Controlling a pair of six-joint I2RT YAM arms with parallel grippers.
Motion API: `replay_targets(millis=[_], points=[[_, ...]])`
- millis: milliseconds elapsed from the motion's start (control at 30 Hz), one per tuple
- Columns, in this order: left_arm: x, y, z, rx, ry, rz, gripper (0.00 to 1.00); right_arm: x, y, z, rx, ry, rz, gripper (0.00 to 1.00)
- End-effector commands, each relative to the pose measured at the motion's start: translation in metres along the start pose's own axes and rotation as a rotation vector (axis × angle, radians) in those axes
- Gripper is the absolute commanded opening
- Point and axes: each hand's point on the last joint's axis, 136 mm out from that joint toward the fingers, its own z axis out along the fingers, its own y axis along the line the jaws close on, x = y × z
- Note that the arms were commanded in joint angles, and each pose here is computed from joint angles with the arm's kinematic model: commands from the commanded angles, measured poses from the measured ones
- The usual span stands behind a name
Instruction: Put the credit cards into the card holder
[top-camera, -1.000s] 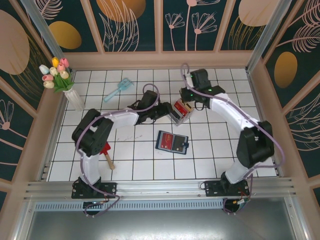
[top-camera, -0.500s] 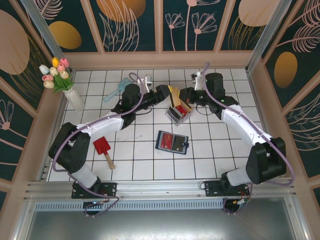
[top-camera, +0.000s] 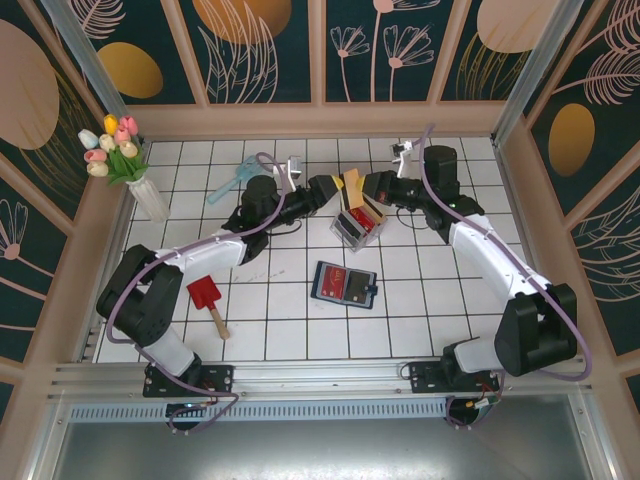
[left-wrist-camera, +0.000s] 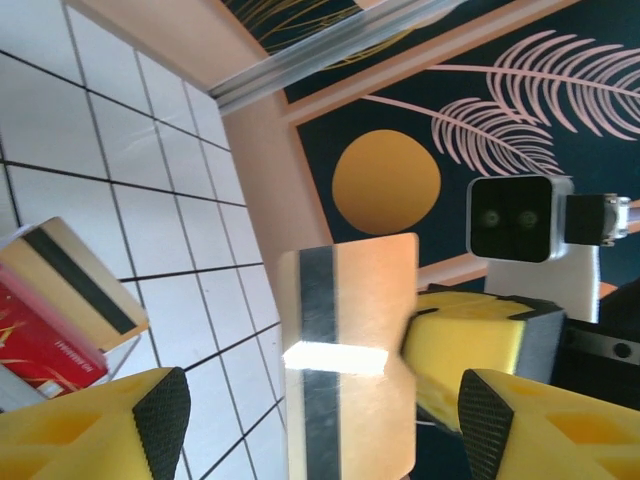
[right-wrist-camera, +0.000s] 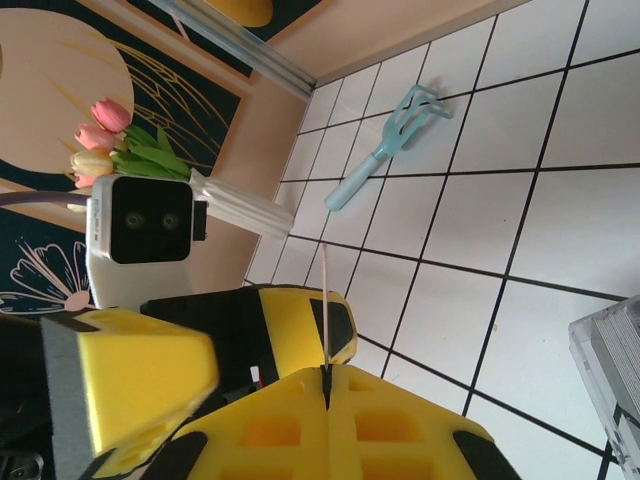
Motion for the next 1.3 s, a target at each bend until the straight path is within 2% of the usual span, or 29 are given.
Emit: replay_targets(millis=[0,200,400,600,667,900,1100,1167,1200,1267], points=[[-0.008,-0.009,-0.006,0.003,-0.035,0.038,0.72,-0.01,0.017,-0.007,-0.063,-0.038,-0.022,0.0],[0.003,-0.021,0.002,0.103,0.041,0.042,0.6,-0.011,0.025,-0.007,-0.123,-0.026,-0.003,0.0],[0.0,-0.039,-0.001,0.164,0.031,0.069,0.31,-0.01,0.022,-0.003,-0.135,0.004,0.019,0.0],[-0.003,-0.049,-0.006,0.18,0.02,0.09,0.1,-0.006,0.022,-0.003,-0.177,0.042,0.034,0.0],[-0.001,-0.05,-0.006,0.186,0.032,0.091,0.06,-0.002,0.024,-0.004,-0.214,0.081,0.026,0.04],[0.003,-0.054,-0.007,0.207,0.059,0.085,0.03,0.005,0.033,-0.01,-0.265,0.148,-0.043,0.14],[0.003,-0.066,-0.004,0.252,0.085,0.09,0.05,0.01,0.035,-0.01,-0.295,0.179,-0.051,0.16],[0.003,-0.065,-0.004,0.251,0.084,0.086,0.05,0.008,0.035,-0.011,-0.289,0.174,-0.056,0.14],[0.002,-0.064,-0.004,0.243,0.079,0.083,0.06,0.009,0.036,-0.012,-0.289,0.172,-0.062,0.08],[0.002,-0.057,-0.003,0.216,0.076,0.077,0.14,0.011,0.033,-0.013,-0.264,0.178,-0.071,0.02]])
